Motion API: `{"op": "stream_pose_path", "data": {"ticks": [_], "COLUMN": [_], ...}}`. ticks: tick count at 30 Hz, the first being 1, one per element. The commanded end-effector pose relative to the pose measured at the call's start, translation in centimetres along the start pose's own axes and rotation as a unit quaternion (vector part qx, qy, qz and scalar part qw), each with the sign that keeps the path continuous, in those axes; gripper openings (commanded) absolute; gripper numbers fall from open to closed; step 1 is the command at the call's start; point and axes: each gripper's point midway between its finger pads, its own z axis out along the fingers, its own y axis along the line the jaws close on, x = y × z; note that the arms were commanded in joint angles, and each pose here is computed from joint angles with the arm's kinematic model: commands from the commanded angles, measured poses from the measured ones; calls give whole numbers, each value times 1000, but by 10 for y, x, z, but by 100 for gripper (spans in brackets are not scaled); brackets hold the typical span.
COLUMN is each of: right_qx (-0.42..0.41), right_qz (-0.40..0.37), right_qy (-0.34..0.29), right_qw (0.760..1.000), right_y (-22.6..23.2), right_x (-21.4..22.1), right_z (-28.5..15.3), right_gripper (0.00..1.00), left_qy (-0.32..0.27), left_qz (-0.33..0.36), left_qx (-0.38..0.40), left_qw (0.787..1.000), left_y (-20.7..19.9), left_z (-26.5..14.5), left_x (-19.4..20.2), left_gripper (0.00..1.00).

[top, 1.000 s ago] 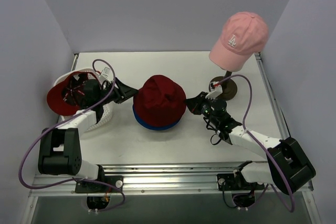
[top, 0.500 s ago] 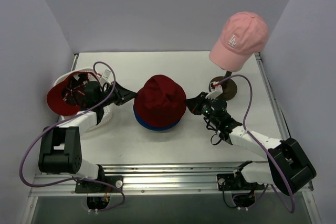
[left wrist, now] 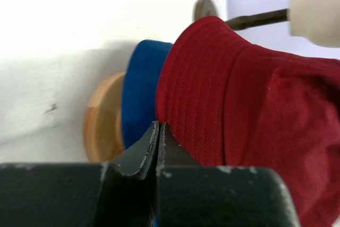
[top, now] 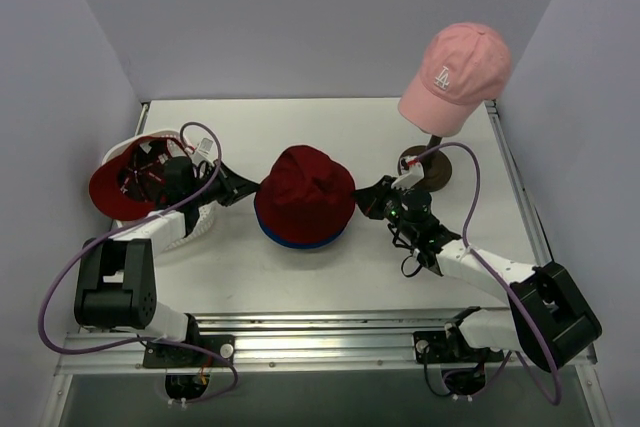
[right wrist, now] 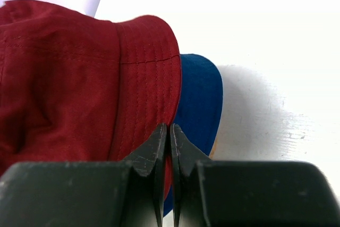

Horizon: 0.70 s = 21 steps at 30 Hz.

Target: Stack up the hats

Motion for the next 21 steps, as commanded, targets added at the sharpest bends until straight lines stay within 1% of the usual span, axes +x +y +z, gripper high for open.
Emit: {"op": "stream_pose_path", "data": {"ticks": [1, 4, 7, 17, 21], "right_qx": [17, 24, 24, 51, 67], "right_qz": [-13, -11, -5, 5, 10], "right_qy": [-17, -9, 1, 20, 33], "right_qw": [1000, 1000, 1000, 998, 997], "right_y": [-9, -15, -18, -39, -50], "right_x": [-7, -1, 8, 29, 41], "right_z": [4, 7, 10, 16, 20], "right_gripper": [0, 0, 0, 0, 0], "left_qy": [-23, -31, -35, -23, -24], "left_qz": [37, 45, 48, 60, 67], "left_qx": [-70, -101, -114, -117, -138], "left_qw": [997, 993, 992, 991, 988], "left_y": [17, 24, 29, 31, 38], "left_z": [-7, -10, -12, -1, 0], "left_x": [-12, -14, -14, -5, -3], "left_gripper": [2, 2, 2, 2, 2]}}
